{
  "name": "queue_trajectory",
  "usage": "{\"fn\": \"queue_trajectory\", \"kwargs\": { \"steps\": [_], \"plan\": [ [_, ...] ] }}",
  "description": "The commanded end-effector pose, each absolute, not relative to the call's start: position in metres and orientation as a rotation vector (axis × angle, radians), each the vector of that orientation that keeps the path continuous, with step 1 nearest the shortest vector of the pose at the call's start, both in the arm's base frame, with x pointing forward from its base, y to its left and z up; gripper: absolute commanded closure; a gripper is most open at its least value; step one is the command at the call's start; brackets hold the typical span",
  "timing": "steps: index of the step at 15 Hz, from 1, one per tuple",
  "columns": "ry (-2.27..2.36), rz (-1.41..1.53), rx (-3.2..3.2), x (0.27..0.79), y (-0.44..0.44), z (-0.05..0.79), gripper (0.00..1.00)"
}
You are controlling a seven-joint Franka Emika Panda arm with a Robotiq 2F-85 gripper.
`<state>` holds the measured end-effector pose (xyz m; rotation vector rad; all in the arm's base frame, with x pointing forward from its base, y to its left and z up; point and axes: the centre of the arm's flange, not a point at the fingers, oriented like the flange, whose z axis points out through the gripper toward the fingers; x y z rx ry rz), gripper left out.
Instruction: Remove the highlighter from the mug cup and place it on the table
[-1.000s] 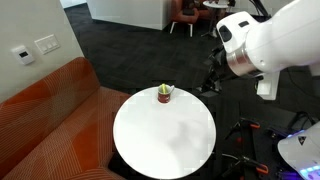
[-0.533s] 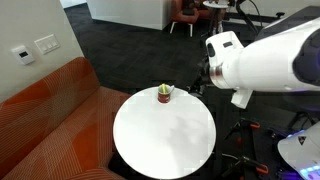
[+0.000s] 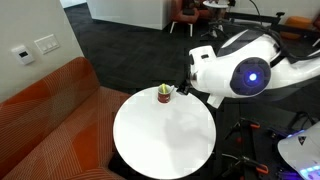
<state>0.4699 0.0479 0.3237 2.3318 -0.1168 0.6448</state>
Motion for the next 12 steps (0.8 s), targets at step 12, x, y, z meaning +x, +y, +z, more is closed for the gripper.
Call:
{"fn": "queue_trajectory", "kwargs": {
  "steps": [12],
  "plan": [
    [-0.463,0.733,2.328,0.513,0.034,0.274,0.0]
  ]
}}
